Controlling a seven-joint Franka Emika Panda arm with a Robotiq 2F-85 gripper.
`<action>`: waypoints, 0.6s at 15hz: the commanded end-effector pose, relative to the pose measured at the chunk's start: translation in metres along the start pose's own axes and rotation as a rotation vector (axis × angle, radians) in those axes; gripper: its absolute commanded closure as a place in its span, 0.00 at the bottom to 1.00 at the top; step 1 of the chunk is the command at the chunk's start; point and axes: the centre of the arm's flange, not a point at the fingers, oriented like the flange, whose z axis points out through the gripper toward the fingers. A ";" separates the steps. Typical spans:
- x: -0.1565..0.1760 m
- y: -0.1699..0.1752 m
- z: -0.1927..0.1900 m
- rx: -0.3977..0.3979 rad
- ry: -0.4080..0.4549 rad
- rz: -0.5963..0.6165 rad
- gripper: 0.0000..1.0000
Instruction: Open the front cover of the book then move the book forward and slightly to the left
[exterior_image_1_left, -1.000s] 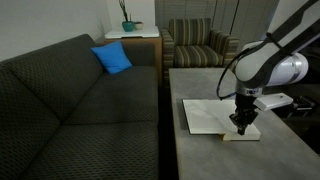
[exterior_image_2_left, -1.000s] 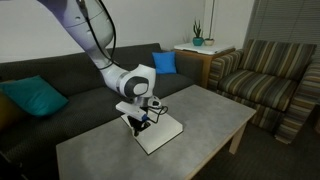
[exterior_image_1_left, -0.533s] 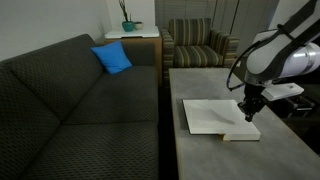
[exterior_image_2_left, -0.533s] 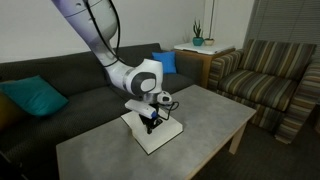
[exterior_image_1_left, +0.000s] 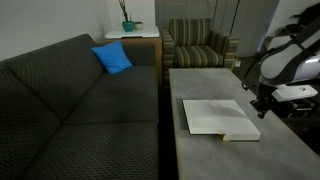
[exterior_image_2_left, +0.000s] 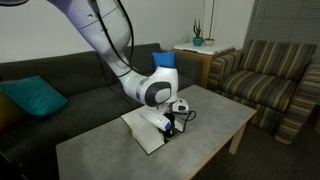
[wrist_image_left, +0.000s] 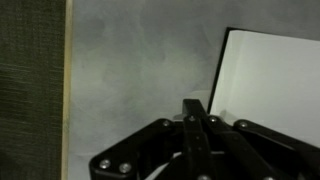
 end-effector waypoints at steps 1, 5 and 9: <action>0.015 0.009 0.032 -0.010 0.052 0.057 1.00; 0.012 0.005 0.061 0.019 0.065 0.107 1.00; 0.008 -0.004 0.062 0.044 0.074 0.135 1.00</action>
